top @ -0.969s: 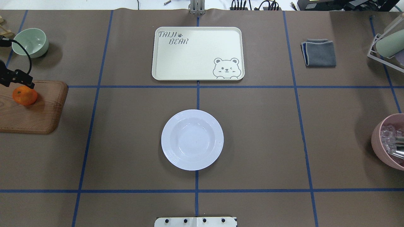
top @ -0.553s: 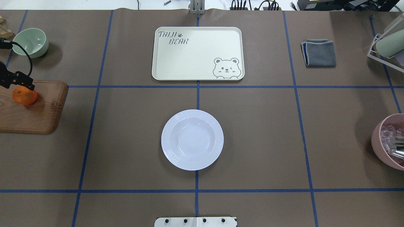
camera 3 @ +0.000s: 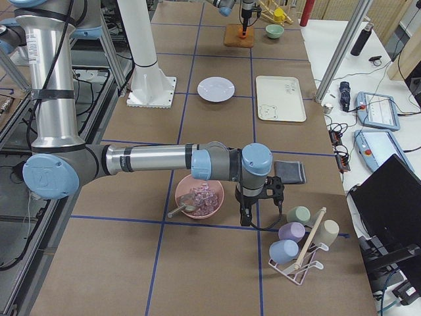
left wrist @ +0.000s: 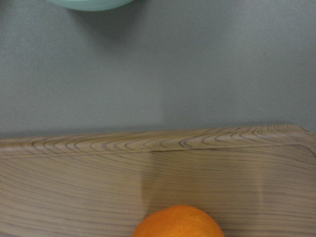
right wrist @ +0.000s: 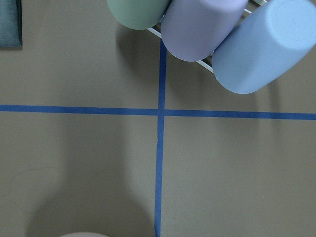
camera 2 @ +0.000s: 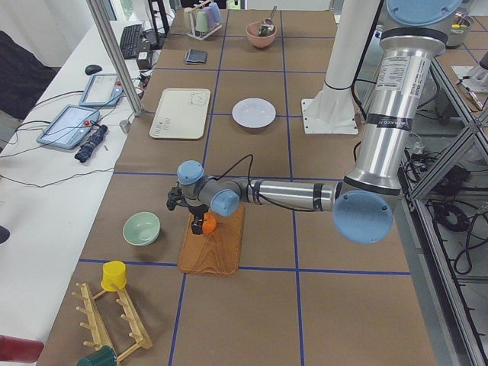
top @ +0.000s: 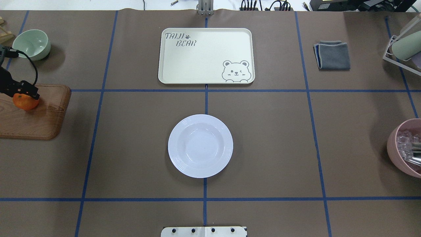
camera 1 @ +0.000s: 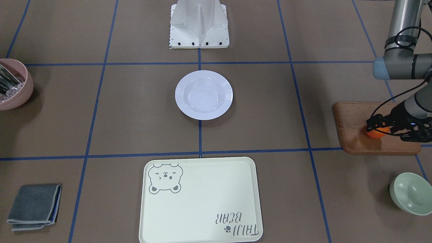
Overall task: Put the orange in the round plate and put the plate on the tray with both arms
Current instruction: 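Lower the left gripper onto the orange on the wooden board and grasp it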
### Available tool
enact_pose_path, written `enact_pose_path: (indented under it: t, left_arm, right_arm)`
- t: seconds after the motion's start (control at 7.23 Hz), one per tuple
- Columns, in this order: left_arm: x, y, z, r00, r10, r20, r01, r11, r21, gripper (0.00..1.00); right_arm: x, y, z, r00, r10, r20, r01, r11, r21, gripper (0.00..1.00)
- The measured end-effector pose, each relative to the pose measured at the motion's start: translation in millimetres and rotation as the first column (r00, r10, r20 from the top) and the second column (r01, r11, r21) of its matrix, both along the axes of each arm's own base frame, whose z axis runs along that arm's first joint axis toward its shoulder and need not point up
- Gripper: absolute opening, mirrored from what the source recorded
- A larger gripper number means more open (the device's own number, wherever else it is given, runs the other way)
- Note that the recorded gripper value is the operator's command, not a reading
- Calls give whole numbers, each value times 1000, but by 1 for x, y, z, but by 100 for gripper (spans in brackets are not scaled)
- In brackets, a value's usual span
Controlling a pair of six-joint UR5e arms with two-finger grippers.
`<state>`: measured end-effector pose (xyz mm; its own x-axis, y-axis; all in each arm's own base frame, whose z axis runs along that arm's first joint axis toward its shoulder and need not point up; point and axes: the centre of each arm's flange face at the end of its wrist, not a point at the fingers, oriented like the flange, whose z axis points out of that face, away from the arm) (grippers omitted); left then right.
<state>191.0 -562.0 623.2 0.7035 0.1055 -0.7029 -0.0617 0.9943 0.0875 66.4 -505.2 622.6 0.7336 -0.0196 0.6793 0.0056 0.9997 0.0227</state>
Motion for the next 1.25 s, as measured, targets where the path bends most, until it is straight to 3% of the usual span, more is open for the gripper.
enact_pose_path:
  t: [0.28, 0.69, 0.83, 1.25]
  left_arm:
    - [2, 1, 1, 1000, 3, 0, -3, 1000, 0, 98]
    - [3, 1, -1, 1000, 7, -5, -7, 1000, 1, 21]
    - [3, 1, -3, 1000, 8, -8, -8, 1000, 3, 0]
    - [2, 2, -46, 998, 6, -65, -4, 999, 32, 0]
  right_arm:
    - [0, 0, 0, 1000, 0, 0, 0, 1000, -1, 100]
    - [0, 1, 2, 1000, 0, 2, 0, 1000, -4, 100]
    - [0, 1, 2, 1000, 0, 2, 0, 1000, -5, 100]
    - [-2, 1, -1, 999, 0, 33, 0, 1000, -3, 100]
